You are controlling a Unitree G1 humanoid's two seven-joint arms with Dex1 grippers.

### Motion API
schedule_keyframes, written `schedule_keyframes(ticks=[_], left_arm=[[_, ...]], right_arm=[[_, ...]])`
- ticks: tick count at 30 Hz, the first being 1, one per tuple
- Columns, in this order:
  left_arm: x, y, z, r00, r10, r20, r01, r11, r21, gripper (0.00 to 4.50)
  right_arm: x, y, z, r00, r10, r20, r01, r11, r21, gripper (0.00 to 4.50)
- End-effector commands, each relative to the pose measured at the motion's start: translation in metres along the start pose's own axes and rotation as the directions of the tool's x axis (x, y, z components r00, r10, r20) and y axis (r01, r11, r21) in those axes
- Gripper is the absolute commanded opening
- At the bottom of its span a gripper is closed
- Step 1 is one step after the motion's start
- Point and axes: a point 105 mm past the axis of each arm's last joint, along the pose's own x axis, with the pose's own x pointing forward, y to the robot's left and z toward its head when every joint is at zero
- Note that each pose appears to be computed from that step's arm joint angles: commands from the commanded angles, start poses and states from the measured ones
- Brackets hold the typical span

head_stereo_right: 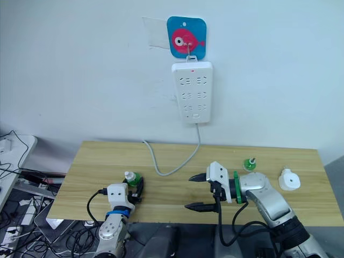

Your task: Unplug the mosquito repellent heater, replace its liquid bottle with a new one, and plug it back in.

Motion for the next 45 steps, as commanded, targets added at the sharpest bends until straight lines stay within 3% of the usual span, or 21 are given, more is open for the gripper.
schedule_keyframes(ticks=[1,4,8,11,14,18,24,31,39,42,45], left_arm=[[-0.002,0.002,0.013,0.999,-0.026,0.048,0.024,0.999,0.045,2.20],[0.002,-0.002,0.036,0.992,-0.089,0.088,0.081,0.993,0.088,2.20],[0.007,-0.033,0.079,0.938,-0.328,0.114,0.307,0.936,0.171,2.20],[0.005,-0.071,0.107,0.825,-0.559,0.083,0.535,0.820,0.205,2.20],[0.000,-0.095,0.122,0.715,-0.698,0.048,0.676,0.706,0.211,2.20],[0.003,-0.113,0.141,0.604,-0.797,0.020,0.776,0.594,0.214,2.20],[0.002,-0.126,0.151,0.483,-0.875,-0.011,0.851,0.467,0.242,2.20],[0.003,-0.124,0.153,0.447,-0.894,-0.025,0.867,0.426,0.257,2.20],[0.003,-0.125,0.156,0.429,-0.903,-0.023,0.878,0.410,0.248,2.20],[0.003,-0.125,0.156,0.431,-0.902,-0.021,0.877,0.413,0.245,2.20],[0.003,-0.125,0.156,0.432,-0.902,-0.022,0.877,0.414,0.242,2.20]], right_arm=[[0.001,0.001,0.028,0.995,-0.012,0.097,0.017,0.999,-0.047,4.50],[0.008,0.010,0.047,0.983,0.004,0.181,0.002,0.999,-0.033,4.50],[0.015,0.019,0.070,0.970,-0.003,0.244,0.014,0.999,-0.041,4.50],[0.016,0.016,0.074,0.978,-0.053,0.202,0.069,0.995,-0.073,4.50],[0.019,0.012,0.083,0.972,-0.119,0.201,0.136,0.988,-0.074,4.50],[0.023,0.009,0.102,0.944,-0.222,0.246,0.241,0.969,-0.052,4.50],[0.025,0.005,0.096,0.910,-0.341,0.236,0.355,0.935,-0.018,4.50],[0.022,-0.014,0.100,0.864,-0.450,0.226,0.462,0.887,0.001,4.50],[0.032,-0.026,0.094,0.859,-0.475,0.189,0.483,0.875,0.005,4.50],[0.031,-0.030,0.084,0.864,-0.476,0.164,0.483,0.876,-0.006,3.89],[0.030,-0.032,0.079,0.868,-0.473,0.154,0.479,0.878,-0.005,2.73]])
